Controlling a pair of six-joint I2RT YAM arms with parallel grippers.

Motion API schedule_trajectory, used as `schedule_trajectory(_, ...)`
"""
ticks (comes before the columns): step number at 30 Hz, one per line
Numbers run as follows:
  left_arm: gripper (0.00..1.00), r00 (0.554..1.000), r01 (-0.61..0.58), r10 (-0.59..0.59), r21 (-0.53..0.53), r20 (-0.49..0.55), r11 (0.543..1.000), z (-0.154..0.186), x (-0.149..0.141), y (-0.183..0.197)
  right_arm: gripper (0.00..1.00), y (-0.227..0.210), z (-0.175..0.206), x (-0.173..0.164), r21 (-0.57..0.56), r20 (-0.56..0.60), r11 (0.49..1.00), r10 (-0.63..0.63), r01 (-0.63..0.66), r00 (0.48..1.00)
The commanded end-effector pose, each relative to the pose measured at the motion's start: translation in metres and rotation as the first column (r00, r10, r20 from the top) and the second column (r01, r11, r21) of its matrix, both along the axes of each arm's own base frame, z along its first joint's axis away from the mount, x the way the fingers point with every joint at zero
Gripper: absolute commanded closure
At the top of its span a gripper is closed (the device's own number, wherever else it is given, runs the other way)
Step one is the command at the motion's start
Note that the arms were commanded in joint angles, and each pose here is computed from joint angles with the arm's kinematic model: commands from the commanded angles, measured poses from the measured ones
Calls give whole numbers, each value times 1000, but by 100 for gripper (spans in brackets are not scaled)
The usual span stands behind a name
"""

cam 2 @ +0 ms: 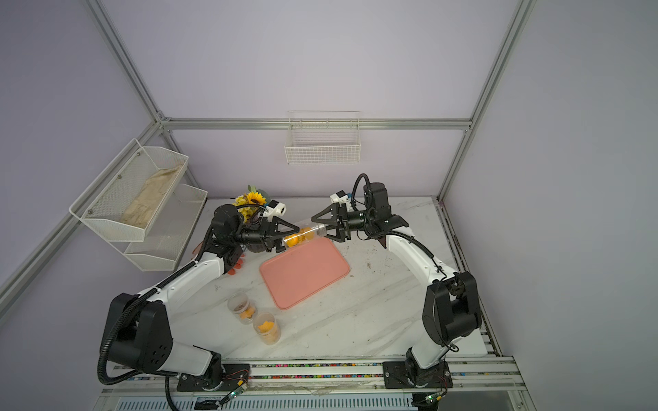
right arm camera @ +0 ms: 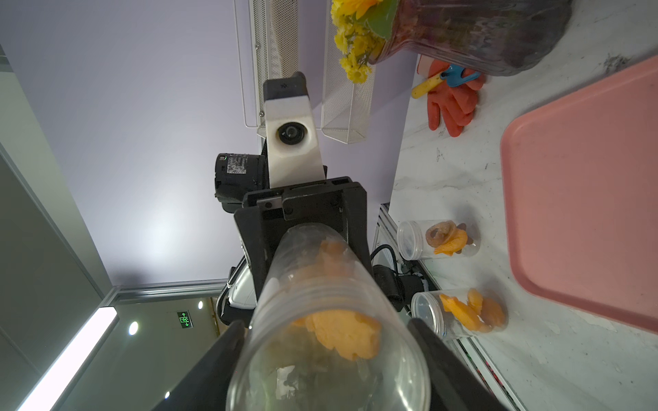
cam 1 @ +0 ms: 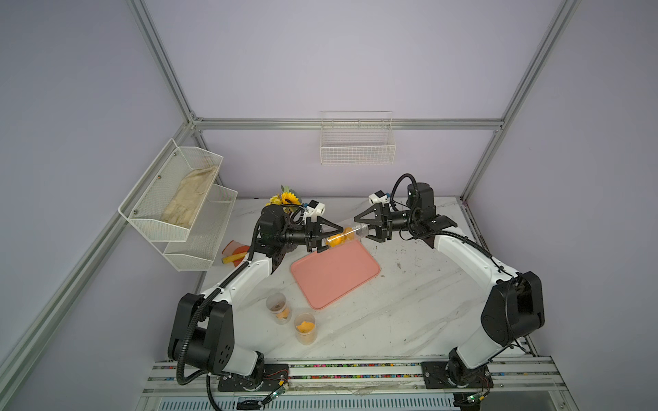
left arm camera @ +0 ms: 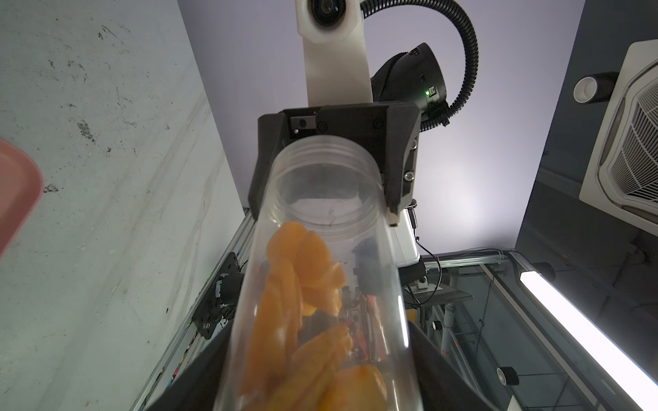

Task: Pour the cookies out of the jar
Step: Pick up the jar from the center of the board, then unscrew the lid from the jar.

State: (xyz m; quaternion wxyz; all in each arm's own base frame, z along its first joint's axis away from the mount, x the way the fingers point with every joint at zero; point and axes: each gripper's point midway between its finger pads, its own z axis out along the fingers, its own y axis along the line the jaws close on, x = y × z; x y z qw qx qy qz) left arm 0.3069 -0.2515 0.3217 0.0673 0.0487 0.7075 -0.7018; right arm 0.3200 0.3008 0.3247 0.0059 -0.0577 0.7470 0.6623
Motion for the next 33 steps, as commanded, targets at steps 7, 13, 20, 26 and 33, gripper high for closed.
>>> schedule_trajectory(7,0,993,-74,77,-28,85,997,32,7,10,35,-8,-5,6,-35,10,993,-115,115,993)
schedule_trajectory(13,0,984,-138,143,-55,102,989,45,6,15,34,-13,-7,25,6,-5,963,-270,270,963)
schedule_trajectory(20,0,979,-186,192,-76,68,980,42,10,15,36,-19,-13,33,-2,9,939,-345,345,939)
schedule_trajectory(26,0,980,-189,193,-72,49,979,37,10,11,36,-23,-15,44,25,1,907,-421,420,907)
schedule_trajectory(33,2,964,-265,265,-72,-13,962,27,20,5,36,-20,-21,42,26,-2,888,-460,459,888)
